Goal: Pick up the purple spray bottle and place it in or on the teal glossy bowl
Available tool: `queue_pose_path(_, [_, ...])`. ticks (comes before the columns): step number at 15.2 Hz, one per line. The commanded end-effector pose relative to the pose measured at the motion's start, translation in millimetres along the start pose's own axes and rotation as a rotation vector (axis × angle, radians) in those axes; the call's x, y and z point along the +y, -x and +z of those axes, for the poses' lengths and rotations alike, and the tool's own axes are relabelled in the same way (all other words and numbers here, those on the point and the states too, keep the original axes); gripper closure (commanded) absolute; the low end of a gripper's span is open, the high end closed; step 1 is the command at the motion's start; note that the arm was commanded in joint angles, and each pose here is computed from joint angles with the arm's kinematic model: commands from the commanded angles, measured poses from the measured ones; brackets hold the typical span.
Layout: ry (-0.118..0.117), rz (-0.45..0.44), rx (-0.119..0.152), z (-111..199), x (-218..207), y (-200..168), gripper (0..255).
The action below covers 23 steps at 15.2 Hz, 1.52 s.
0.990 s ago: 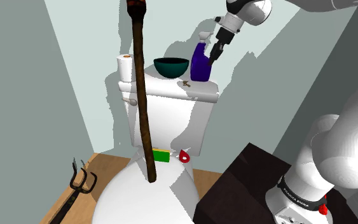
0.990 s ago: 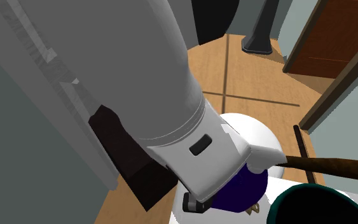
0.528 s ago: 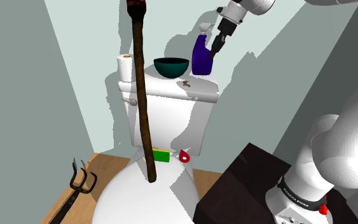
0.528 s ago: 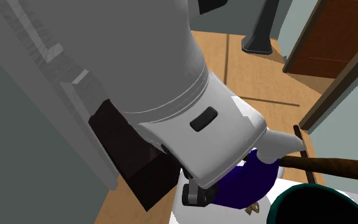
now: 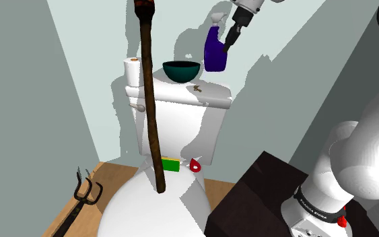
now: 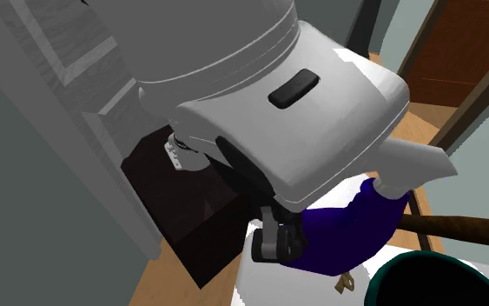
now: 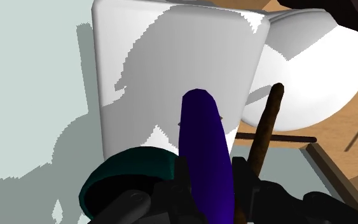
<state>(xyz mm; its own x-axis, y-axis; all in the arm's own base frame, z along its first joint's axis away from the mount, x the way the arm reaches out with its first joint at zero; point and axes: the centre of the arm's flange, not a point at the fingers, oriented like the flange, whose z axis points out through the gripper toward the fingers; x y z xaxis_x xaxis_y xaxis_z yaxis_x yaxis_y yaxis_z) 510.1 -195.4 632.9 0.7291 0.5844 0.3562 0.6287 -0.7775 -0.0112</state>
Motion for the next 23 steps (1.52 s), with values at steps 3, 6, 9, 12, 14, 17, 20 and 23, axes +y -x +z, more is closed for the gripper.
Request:
queue_pose_path(3, [0.000, 0.000, 0.000, -19.8, 0.3, -6.7, 255])
queue_pose_path(6, [0.000, 0.000, 0.000, -34.6, 0.2, -12.4, 255])
queue_pose_path(9, [0.000, 0.000, 0.000, -49.4, 0.0, -18.0, 255])
queue_pose_path(12, [0.000, 0.000, 0.000, -64.2, -0.2, -23.7, 255])
queue_pose_path(14, [0.000, 0.000, 0.000, -70.9, -0.3, -26.2, 255])
queue_pose_path(17, [0.000, 0.000, 0.000, -54.0, 12.3, -59.8, 255])
queue_pose_path(20, [0.000, 0.000, 0.000, -37.1, 24.8, -93.3, 255])
queue_pose_path(23, [0.000, 0.000, 0.000, -20.2, 37.4, -126.9, 255])
